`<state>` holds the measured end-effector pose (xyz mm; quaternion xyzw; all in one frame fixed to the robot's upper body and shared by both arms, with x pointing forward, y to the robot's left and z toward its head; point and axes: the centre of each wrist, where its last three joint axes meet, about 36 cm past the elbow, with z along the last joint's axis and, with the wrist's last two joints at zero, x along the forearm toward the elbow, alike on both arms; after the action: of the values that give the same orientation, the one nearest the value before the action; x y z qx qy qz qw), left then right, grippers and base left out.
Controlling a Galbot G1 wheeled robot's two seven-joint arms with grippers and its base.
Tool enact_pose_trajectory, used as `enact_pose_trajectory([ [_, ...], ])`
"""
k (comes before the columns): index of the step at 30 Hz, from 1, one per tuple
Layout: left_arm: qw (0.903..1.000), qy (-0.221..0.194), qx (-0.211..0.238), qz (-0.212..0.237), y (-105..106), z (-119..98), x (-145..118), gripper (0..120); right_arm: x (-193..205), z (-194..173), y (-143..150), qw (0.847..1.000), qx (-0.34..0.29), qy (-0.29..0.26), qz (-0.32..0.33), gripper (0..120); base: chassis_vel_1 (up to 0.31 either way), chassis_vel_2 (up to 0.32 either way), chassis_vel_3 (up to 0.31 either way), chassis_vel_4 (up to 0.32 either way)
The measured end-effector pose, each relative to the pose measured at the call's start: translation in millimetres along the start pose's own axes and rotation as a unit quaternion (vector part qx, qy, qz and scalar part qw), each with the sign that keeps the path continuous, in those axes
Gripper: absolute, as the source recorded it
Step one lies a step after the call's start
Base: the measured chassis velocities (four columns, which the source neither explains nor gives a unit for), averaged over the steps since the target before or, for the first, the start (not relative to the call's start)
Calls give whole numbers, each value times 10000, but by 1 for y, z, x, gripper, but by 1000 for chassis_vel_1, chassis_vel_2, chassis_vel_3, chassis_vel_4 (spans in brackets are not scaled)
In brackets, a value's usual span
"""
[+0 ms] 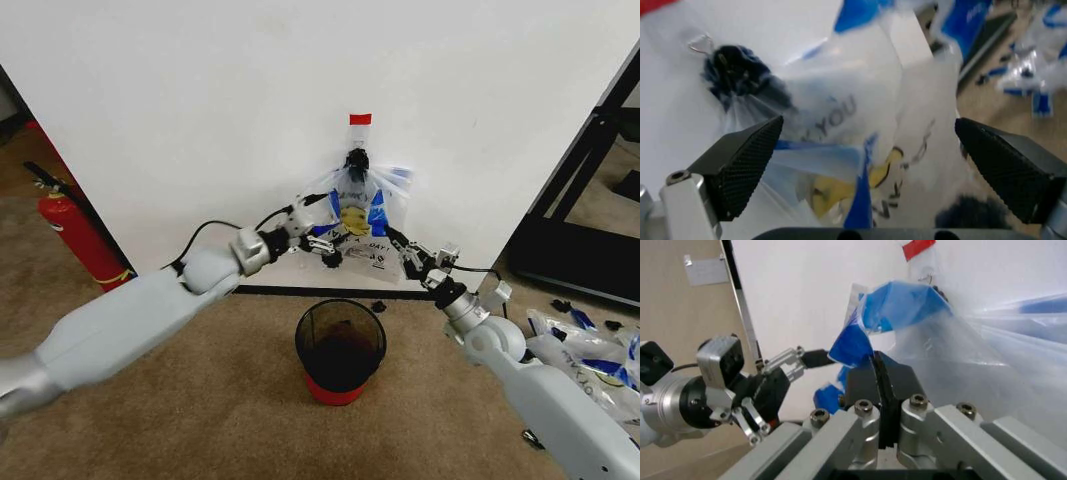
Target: Pick up the garbage bag from the wall and place it over the trash bin.
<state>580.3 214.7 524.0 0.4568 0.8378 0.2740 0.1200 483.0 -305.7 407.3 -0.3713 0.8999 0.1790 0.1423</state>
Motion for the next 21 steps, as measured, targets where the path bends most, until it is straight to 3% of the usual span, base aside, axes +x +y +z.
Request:
enact_pose_trajectory([
  [2, 10000, 48, -39, 30, 1, -1, 0, 100, 0, -1, 0, 10000, 7, -7, 2, 0, 0, 0, 0, 0],
  [6, 9965, 610, -378, 437, 9, -7, 4, 95, -1, -5, 1, 10000, 48, -56, -9, 0, 0, 0, 0, 0],
  [11, 9951, 706, -475, 498, 12, -6, 10, 94, -2, -4, 0, 10000, 79, -52, -20, 0, 0, 0, 0, 0],
  [21, 9942, 729, -714, 341, 30, -8, 15, 61, 0, 0, 5, 9999, 115, -5, -103, 0, 0, 0, 0, 0],
])
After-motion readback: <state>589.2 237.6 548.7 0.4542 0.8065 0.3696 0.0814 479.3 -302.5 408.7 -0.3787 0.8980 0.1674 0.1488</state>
